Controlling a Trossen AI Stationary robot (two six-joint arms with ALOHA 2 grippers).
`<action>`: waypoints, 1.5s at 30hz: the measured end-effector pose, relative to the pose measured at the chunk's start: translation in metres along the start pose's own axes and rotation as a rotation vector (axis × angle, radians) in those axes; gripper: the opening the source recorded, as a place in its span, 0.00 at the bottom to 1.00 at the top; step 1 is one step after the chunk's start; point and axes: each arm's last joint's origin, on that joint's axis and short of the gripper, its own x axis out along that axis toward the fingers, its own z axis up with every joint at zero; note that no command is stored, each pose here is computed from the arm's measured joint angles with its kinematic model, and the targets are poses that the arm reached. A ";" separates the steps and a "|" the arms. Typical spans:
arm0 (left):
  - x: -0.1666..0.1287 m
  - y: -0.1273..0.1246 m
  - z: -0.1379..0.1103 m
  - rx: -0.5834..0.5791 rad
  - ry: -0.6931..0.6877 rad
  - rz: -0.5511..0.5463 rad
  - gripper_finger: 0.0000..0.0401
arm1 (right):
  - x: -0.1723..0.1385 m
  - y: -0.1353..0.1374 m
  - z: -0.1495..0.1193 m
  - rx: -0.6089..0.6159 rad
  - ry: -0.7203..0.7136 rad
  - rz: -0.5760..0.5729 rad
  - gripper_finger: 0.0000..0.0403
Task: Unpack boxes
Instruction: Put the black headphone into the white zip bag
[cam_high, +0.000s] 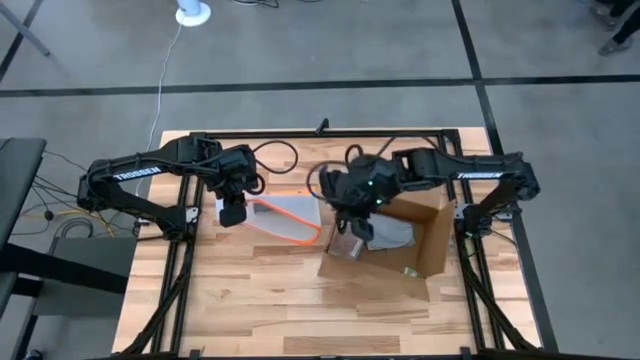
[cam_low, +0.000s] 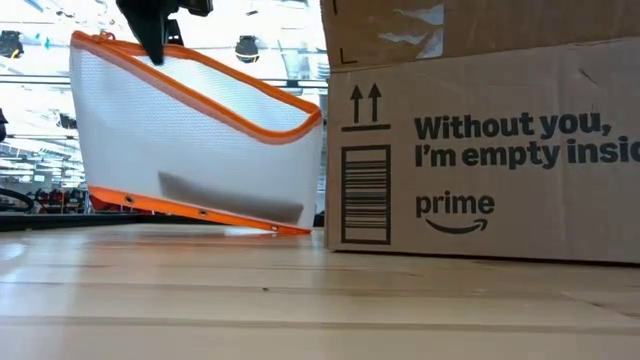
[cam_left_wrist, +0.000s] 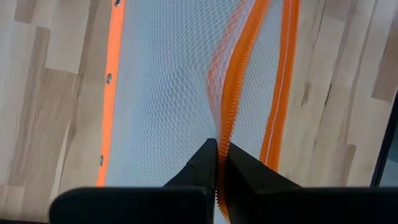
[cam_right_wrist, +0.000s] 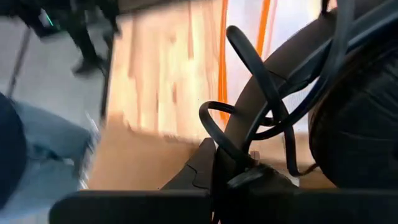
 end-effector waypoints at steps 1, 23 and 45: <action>0.000 0.000 0.000 -0.003 0.005 0.000 0.00 | -0.002 0.002 0.005 -0.002 -0.018 0.006 0.00; 0.000 0.000 -0.002 0.232 0.019 -0.001 0.00 | 0.130 0.002 0.074 -0.032 -0.250 0.478 0.00; 0.000 0.000 0.000 0.283 0.000 0.000 0.00 | 0.142 0.016 0.074 -0.148 -0.311 0.549 0.00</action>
